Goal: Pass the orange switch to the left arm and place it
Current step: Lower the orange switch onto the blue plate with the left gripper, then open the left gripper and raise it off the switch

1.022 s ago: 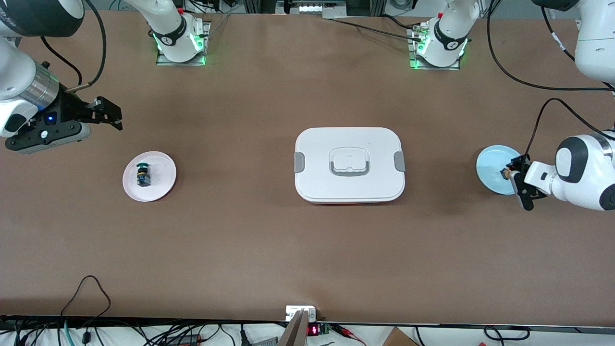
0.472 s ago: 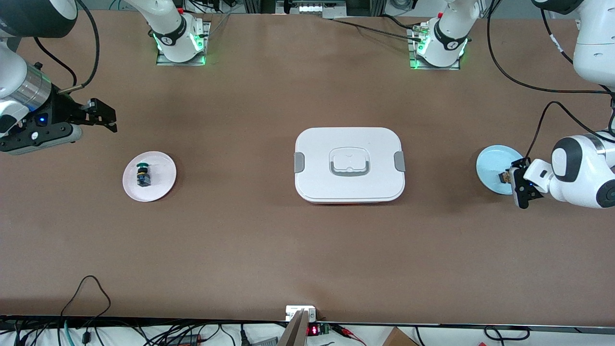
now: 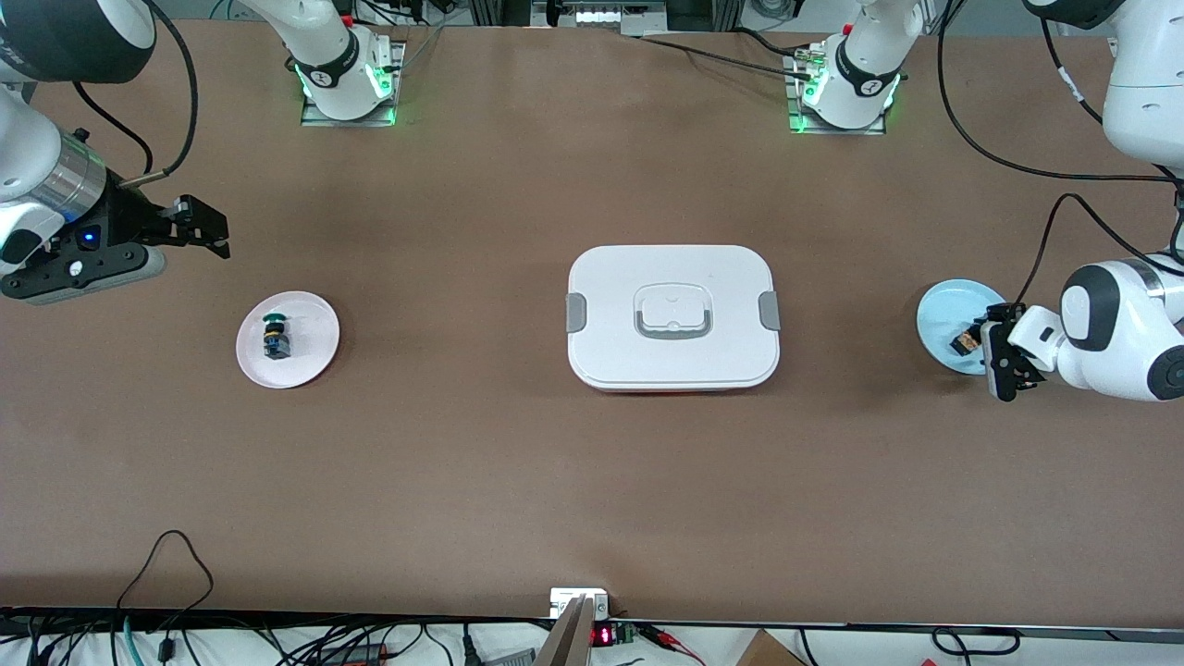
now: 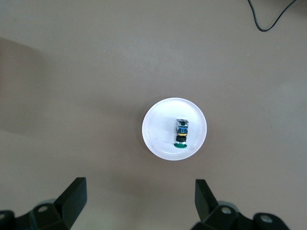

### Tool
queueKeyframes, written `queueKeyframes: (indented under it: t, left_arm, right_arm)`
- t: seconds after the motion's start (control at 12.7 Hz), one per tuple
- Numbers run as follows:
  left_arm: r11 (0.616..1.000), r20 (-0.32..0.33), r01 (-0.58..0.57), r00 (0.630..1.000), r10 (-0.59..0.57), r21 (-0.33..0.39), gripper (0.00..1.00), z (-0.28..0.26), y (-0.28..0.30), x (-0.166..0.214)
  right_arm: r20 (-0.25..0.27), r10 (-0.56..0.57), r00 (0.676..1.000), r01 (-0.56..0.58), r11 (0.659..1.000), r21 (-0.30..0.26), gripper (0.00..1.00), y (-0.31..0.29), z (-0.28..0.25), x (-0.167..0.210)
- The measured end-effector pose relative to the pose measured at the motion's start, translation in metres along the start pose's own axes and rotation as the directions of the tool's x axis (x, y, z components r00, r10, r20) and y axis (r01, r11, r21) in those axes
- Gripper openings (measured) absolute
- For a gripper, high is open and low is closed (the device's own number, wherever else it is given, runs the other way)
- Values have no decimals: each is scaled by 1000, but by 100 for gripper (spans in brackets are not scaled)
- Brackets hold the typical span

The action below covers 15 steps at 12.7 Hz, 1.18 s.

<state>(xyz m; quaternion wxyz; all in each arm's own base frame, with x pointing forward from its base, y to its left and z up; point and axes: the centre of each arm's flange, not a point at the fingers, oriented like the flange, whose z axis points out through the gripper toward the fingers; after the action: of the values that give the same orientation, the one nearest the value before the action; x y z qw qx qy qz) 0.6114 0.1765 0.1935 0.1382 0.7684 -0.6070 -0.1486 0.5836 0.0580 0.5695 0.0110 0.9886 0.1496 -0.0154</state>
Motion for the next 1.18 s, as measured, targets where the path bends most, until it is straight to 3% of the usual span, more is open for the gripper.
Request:
queueKeyframes:
  t: [0.08, 0.31, 0.63, 0.94, 1.18]
  left_arm:
    - [1000, 0, -2, 1000, 2, -4, 100, -5, 1, 1]
    - [999, 8, 21, 1000, -21, -39, 100, -43, 11, 3]
    - [970, 42, 228, 973, -226, -81, 100, -120, 46, 16]
    - [881, 79, 468, 883, -463, -69, 100, -193, 87, 49]
    - [786, 74, 618, 785, -615, -21, 100, -247, 120, 77]
  right_arm:
    - [-3, 0, 1000, 0, 1000, -1, 100, 0, -1, 0]
    - [-4, 13, 1000, -13, 1000, 0, 100, 7, -1, -1]
    - [-1, 41, 999, -41, 999, 1, 100, 23, 1, -4]
    - [1, 52, 999, -52, 999, 1, 100, 30, 3, -5]
    - [5, 51, 999, -51, 999, 2, 100, 30, 4, -5]
